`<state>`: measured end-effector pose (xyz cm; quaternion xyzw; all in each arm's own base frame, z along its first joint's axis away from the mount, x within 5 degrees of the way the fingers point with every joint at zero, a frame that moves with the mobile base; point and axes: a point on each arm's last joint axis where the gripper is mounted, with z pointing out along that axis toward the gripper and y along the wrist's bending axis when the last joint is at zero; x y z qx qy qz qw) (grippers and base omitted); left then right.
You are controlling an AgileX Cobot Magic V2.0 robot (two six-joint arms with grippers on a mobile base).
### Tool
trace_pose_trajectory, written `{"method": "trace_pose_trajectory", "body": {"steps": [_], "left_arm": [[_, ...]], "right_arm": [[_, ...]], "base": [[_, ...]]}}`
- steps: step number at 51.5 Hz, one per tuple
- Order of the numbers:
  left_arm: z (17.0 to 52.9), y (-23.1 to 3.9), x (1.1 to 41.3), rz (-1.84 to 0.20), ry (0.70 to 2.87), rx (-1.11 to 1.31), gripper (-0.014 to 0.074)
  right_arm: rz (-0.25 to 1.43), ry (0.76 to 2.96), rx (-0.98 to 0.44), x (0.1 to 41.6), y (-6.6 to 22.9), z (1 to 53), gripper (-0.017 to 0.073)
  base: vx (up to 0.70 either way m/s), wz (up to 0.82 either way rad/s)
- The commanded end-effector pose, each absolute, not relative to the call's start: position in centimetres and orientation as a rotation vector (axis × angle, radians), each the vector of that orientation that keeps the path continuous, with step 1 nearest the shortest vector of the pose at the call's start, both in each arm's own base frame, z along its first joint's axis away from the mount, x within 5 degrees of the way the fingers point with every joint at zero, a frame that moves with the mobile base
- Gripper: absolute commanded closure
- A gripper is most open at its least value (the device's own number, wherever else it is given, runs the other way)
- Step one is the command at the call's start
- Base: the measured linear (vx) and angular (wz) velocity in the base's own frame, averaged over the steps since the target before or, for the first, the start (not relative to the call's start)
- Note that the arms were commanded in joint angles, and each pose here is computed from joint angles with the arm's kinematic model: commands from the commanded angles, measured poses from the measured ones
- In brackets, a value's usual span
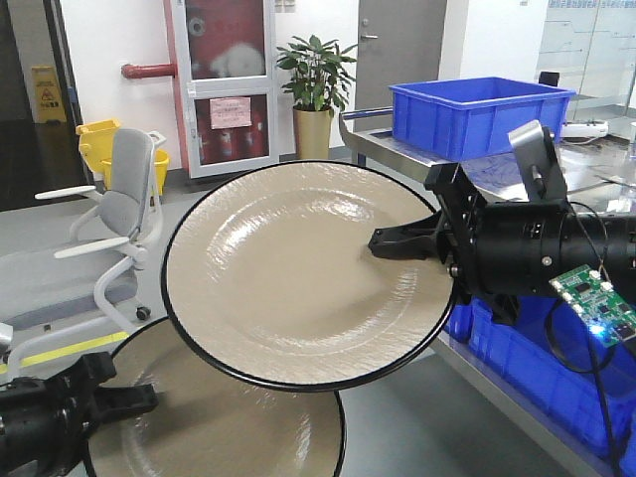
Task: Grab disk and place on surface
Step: 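Hold both plates while the base drives to the metal table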
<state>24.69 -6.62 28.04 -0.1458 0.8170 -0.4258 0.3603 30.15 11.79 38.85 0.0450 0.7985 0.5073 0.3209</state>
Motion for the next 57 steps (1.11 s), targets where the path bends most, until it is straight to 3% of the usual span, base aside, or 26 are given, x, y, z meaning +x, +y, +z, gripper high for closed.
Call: {"method": "trace_pose_trajectory", "body": {"steps": [1,36,57], "left_arm": [[30.11,-6.96,24.55,-1.206,2.015,-0.396,0.0592],[30.11,-6.96,24.55,-1.206,2.015,-0.396,0.0592],[30.11,-6.96,24.55,-1.206,2.015,-0.396,0.0592]], "right_arm": [[1.428,1.948,0.156,29.20,11.53,42.23,0.0564],[1.427,1.946,0.159,29.22,11.52,42.24,0.0564],[1.427,1.946,0.159,29.22,11.52,42.24,0.0564]], "base": [[0.37,0.00],[0.39,0.04],[0.36,-0.27]]}}
